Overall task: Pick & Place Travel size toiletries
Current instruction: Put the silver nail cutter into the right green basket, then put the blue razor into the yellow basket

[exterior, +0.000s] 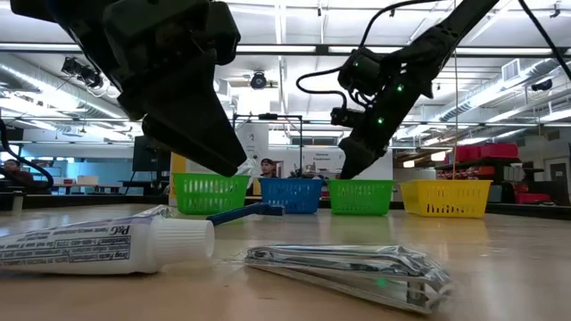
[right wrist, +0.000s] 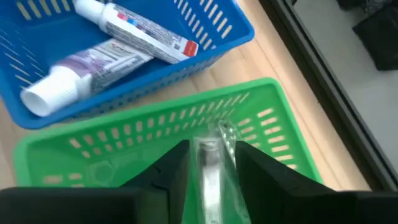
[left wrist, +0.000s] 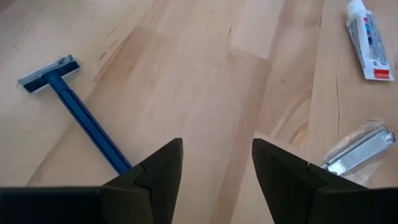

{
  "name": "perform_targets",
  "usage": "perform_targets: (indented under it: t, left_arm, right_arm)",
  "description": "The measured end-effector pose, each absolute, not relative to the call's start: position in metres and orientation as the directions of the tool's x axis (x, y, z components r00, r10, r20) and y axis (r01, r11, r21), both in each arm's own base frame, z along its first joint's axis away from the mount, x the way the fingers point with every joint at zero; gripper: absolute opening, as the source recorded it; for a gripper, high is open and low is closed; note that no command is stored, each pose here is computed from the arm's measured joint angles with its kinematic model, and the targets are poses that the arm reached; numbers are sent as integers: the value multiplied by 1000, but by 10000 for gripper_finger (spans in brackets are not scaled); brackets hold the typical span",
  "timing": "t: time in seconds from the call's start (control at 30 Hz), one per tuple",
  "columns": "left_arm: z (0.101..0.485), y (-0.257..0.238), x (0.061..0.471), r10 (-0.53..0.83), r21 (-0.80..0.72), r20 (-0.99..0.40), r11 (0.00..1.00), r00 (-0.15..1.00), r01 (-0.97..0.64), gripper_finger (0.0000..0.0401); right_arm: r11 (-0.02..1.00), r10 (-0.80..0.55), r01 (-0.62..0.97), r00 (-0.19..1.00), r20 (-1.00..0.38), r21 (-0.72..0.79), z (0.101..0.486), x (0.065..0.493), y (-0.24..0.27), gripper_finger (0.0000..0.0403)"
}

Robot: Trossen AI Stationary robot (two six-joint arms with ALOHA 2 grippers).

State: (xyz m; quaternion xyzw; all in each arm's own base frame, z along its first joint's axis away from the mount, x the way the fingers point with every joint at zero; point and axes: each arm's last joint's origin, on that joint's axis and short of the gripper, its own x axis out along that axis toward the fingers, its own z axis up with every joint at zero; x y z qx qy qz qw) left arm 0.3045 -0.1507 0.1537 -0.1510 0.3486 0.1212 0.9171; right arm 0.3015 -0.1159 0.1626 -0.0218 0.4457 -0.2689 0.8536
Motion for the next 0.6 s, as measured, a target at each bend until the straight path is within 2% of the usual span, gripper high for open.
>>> perform_targets:
  t: [0.13,0.27,0.6]
  left_arm:
    - [154,-150,305,124,-189,-674,924,729,-332,203]
    - [154,-148,305,150,-177,-666,920,731,-350,203]
    - [155,-126,314,301,-150,-623,860,722,-488,203]
  right_arm:
    - [854,-478,441,457,-750,-275,163,301,-115,167]
    - [838,-501,467,457,-735,-281,166,303,-108,176]
    - [907,-419,321,630,-654,-272,202,310,-40,176]
